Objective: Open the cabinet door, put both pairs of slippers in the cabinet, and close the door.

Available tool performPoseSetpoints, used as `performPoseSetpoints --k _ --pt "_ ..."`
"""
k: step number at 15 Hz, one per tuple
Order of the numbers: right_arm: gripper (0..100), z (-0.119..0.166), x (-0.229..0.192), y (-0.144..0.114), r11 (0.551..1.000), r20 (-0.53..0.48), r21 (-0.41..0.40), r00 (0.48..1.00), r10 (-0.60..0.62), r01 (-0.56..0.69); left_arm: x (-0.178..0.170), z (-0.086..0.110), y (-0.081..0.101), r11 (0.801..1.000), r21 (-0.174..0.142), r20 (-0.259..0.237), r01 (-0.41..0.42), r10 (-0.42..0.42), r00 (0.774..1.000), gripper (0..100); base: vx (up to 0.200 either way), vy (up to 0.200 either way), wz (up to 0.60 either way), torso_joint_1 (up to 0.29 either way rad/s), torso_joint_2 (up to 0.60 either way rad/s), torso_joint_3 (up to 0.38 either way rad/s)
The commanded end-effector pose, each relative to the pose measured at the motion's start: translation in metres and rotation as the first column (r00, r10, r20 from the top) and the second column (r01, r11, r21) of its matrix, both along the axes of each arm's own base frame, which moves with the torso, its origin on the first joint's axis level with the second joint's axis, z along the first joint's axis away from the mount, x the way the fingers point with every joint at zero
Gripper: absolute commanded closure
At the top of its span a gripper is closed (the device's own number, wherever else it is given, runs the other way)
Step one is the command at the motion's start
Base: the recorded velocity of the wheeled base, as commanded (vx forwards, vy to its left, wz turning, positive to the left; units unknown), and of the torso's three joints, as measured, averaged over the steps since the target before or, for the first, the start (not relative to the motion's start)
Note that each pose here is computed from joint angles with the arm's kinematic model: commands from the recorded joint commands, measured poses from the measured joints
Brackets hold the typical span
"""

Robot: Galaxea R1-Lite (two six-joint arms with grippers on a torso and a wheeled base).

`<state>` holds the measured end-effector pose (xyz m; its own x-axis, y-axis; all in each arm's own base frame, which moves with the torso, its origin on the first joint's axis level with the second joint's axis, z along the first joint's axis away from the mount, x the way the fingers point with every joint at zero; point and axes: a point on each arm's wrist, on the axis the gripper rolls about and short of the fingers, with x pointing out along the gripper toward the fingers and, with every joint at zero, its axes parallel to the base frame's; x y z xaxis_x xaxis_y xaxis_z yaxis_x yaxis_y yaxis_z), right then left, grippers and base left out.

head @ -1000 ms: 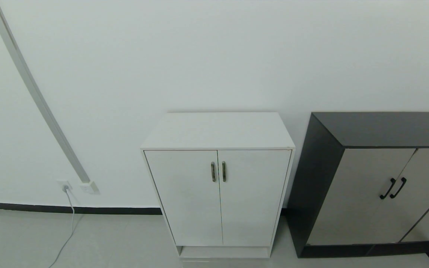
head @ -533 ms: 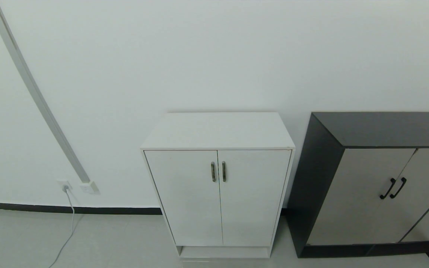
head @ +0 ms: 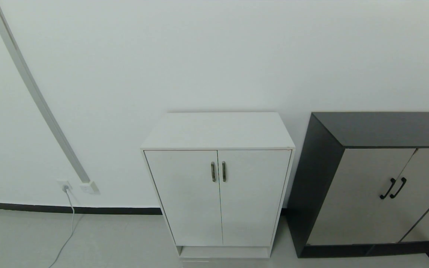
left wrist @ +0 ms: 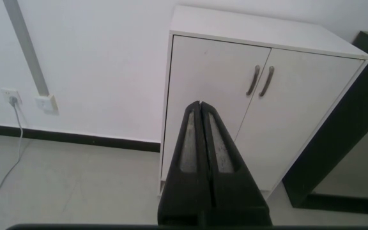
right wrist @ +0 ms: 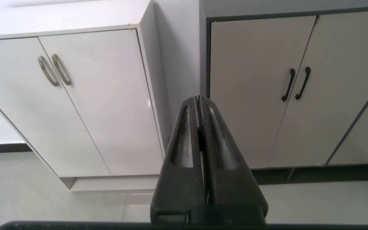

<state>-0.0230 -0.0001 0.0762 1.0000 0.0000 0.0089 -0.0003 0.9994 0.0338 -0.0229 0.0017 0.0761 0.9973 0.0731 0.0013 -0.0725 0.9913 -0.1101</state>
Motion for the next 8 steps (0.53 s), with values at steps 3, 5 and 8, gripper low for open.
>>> performPoseSetpoints --k 3,5,8 --pt "100 -0.0001 0.0002 0.0 1.0 -0.003 -0.002 1.0 0.0 0.0 0.0001 0.0 0.0 1.0 0.0 -0.001 0.0 0.0 1.0 100 0.0 0.0 0.0 0.0 0.0 0.0" --pt "100 -0.0001 0.0002 0.0 1.0 -0.003 -0.002 1.0 0.0 0.0 0.0001 0.0 0.0 1.0 0.0 -0.001 0.0 0.0 1.0 100 0.0 0.0 0.0 0.0 0.0 0.0" --pt "100 -0.0001 0.0002 0.0 1.0 -0.003 -0.003 1.0 0.0 0.0 0.0001 0.0 0.0 1.0 0.0 -0.001 0.0 0.0 1.0 100 0.0 0.0 0.0 0.0 0.0 0.0"
